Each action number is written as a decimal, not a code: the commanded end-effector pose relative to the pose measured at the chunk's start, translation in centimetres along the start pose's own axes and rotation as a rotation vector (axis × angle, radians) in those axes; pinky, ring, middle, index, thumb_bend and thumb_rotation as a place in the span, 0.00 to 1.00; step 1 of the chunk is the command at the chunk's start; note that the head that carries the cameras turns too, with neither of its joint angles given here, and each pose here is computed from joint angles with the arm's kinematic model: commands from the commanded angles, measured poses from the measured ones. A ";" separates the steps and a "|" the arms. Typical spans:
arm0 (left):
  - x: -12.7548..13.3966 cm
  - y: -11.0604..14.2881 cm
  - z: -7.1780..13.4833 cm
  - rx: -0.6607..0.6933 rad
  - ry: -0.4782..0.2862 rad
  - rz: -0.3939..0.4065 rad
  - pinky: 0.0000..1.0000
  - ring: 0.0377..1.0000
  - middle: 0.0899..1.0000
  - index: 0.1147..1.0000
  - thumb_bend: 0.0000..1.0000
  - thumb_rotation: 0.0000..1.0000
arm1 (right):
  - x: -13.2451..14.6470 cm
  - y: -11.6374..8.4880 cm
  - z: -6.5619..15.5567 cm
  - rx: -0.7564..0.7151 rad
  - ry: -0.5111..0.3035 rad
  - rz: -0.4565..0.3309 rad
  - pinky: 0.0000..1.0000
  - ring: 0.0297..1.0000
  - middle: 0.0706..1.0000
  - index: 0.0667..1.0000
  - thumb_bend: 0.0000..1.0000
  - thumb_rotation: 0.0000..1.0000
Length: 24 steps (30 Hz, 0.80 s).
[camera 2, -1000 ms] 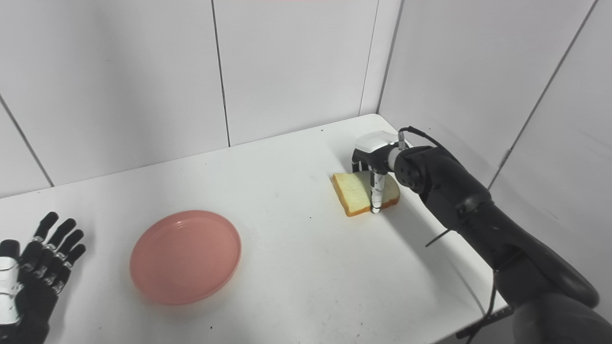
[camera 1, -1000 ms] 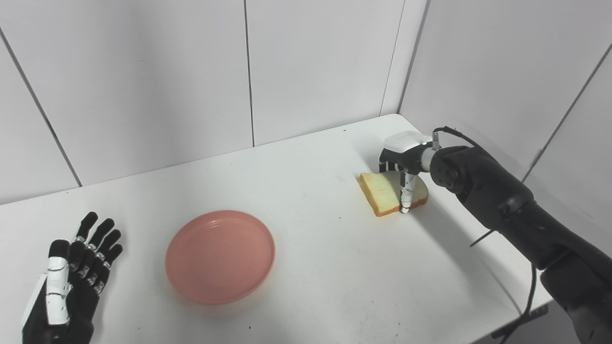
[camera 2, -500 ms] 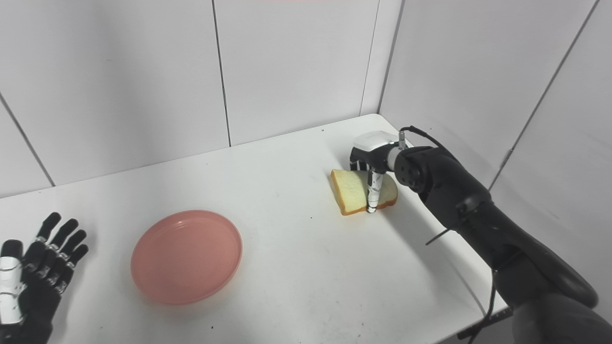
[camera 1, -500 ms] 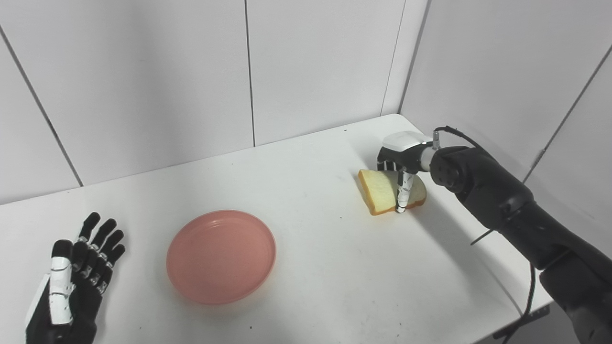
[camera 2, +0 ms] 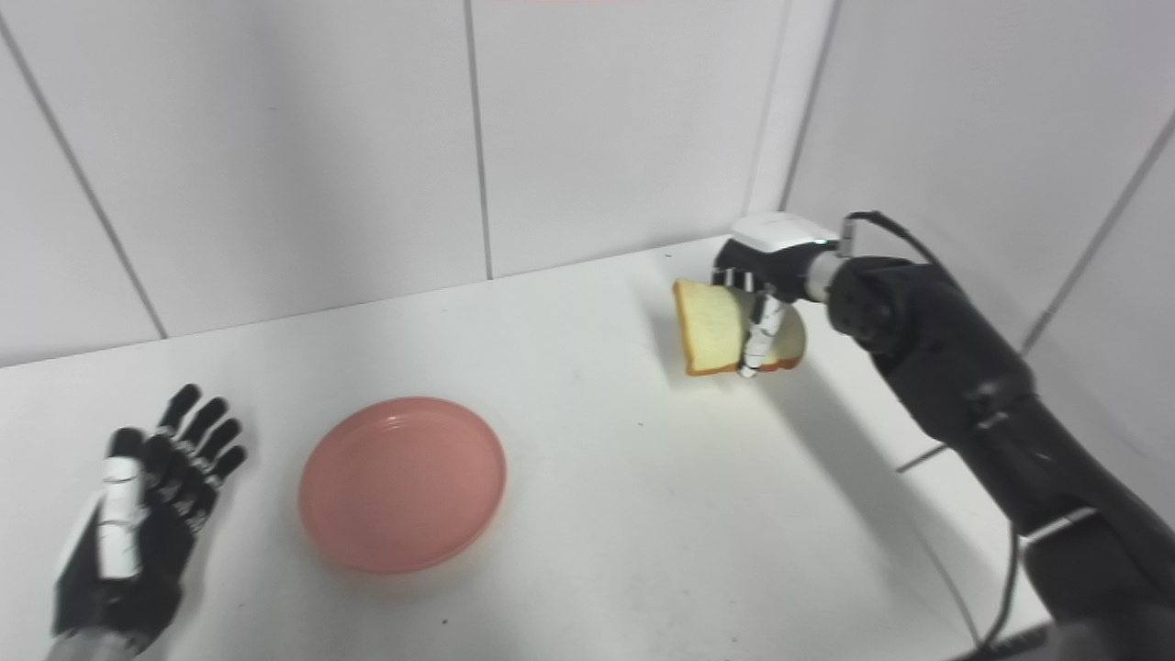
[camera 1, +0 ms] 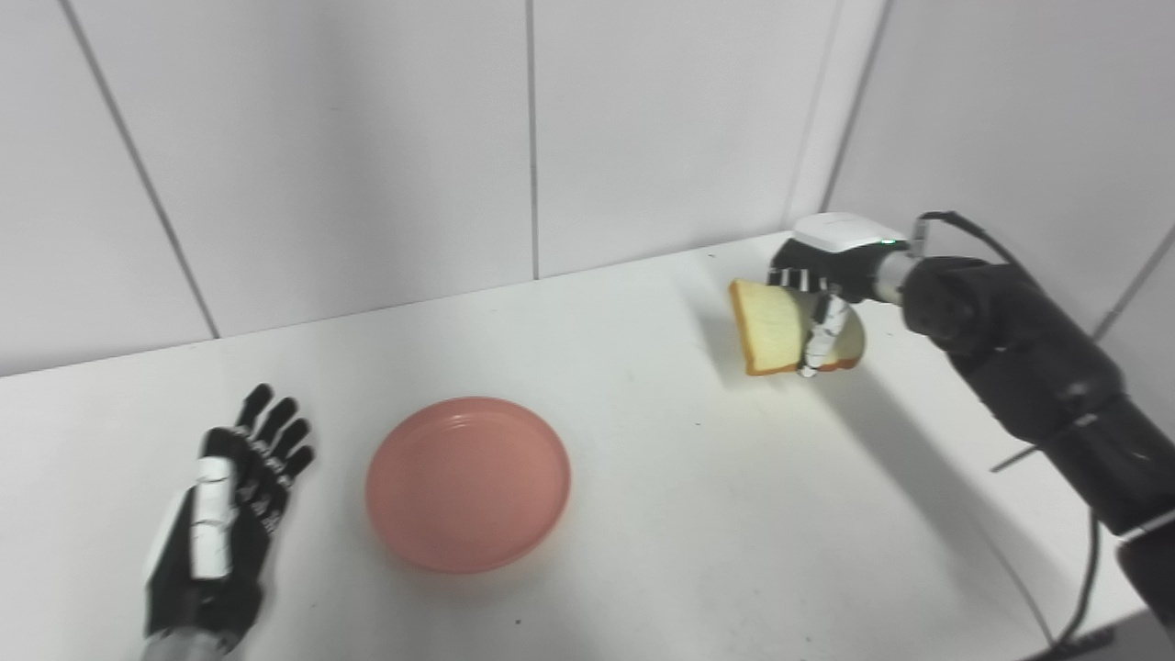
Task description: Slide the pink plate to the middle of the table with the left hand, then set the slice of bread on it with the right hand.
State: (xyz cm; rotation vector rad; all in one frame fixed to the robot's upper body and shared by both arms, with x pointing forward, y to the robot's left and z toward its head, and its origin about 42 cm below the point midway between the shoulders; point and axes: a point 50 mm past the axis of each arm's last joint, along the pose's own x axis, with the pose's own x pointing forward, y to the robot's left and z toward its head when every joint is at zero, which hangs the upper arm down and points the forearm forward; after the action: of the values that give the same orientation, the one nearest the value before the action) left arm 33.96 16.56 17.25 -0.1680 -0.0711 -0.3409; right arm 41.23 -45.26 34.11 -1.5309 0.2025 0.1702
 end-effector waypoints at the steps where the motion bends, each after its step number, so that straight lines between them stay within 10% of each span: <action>1: 0.6 -0.7 1.0 0.015 -0.061 -0.003 0.97 0.96 0.97 0.96 0.74 0.94 | -1.3 -4.3 0.8 -0.022 -0.031 -0.111 0.44 0.39 0.45 0.48 0.52 0.00; 24: 3.1 -5.0 0.3 -0.008 -0.069 0.027 0.95 0.94 0.95 0.96 0.69 0.97 | -0.1 -4.3 18.8 0.097 -0.530 -0.182 0.39 0.38 0.45 0.49 0.52 0.00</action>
State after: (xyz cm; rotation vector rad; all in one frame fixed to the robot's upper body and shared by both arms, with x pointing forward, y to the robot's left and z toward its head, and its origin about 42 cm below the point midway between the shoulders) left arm 34.32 11.84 16.59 -0.1884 -0.0562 -0.2993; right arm 42.81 -27.45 35.99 -1.3349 -0.2437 0.4298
